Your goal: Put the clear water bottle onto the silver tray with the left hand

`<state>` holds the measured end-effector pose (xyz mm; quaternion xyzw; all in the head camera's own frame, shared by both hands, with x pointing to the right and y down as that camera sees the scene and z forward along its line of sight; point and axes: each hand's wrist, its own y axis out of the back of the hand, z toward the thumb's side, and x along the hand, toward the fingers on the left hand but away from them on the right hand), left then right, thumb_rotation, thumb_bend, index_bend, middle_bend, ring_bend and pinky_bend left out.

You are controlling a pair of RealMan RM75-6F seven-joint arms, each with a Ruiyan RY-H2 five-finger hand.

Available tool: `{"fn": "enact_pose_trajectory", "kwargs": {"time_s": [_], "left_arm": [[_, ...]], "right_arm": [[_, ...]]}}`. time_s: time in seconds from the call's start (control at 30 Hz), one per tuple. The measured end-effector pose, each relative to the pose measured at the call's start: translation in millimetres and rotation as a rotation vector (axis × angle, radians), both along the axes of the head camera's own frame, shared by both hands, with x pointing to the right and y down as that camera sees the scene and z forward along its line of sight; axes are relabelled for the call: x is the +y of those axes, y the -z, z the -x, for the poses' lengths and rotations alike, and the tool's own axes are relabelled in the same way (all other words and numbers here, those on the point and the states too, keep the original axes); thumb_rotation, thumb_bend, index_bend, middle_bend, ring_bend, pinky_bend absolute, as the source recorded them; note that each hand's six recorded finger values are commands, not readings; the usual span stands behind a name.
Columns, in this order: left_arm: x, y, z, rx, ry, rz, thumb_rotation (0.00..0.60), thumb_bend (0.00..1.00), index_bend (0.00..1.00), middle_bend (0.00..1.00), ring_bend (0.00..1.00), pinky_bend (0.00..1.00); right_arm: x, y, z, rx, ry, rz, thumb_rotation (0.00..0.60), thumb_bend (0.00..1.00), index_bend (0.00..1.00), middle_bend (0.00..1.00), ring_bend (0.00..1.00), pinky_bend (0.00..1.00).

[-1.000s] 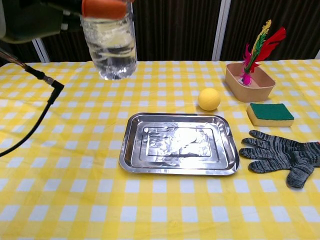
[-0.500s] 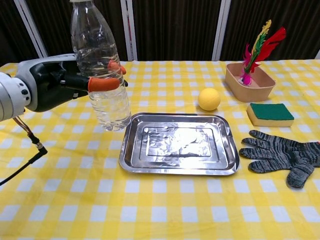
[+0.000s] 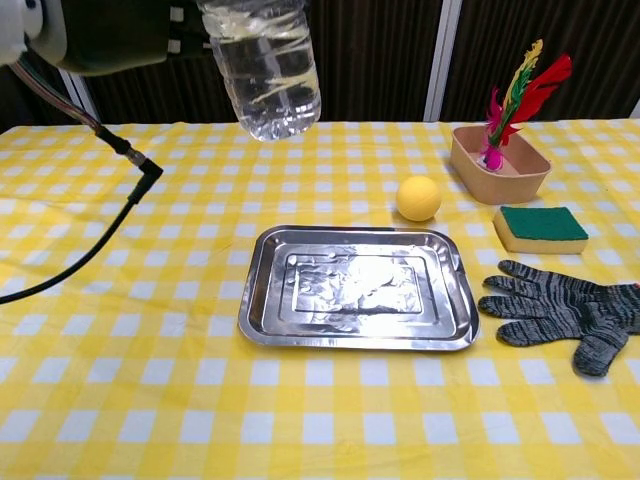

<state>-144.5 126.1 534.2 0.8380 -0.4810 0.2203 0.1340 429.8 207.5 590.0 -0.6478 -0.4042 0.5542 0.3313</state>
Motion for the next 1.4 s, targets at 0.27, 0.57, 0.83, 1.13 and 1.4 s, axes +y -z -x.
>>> {"fn": "enact_pose_trajectory", "kwargs": {"time_s": [0.27, 0.57, 0.83, 1.13, 1.4], "left_arm": [[6.5, -26.8, 19.8, -0.089, 0.009, 0.052, 0.6, 0.46, 0.47, 0.47, 0.01, 0.0], [26.3, -91.9, 62.8, -0.205, 0.024, 0.092, 0.6, 0.46, 0.48, 0.48, 0.01, 0.0], [40.2, -108.9, 36.9, -0.16, 0.003, 0.053, 0.6, 0.46, 0.48, 0.49, 0.01, 0.0], [60.6, -110.6, -42.0, -0.061, -0.086, 0.048, 0.6, 0.47, 0.49, 0.48, 0.01, 0.0], [50.7, -94.9, 7.1, -0.128, -0.012, 0.006, 0.6, 0.47, 0.49, 0.48, 0.01, 0.0]], "right_arm": [[-0.6, 3.3, -0.7, -0.009, -0.005, -0.009, 0.6, 0.05, 0.06, 0.0, 0.0, 0.0], [0.3, 2.2, 1.2, -0.009, 0.0, -0.003, 0.6, 0.05, 0.06, 0.0, 0.0, 0.0], [2.0, -4.5, 6.9, -0.002, 0.015, 0.018, 0.6, 0.05, 0.06, 0.0, 0.0, 0.0], [-1.5, -2.3, 0.6, -0.008, -0.003, 0.009, 0.6, 0.05, 0.06, 0.0, 0.0, 0.0], [0.1, 2.3, 0.6, -0.02, -0.006, 0.004, 0.6, 0.05, 0.06, 0.0, 0.0, 0.0]]}}
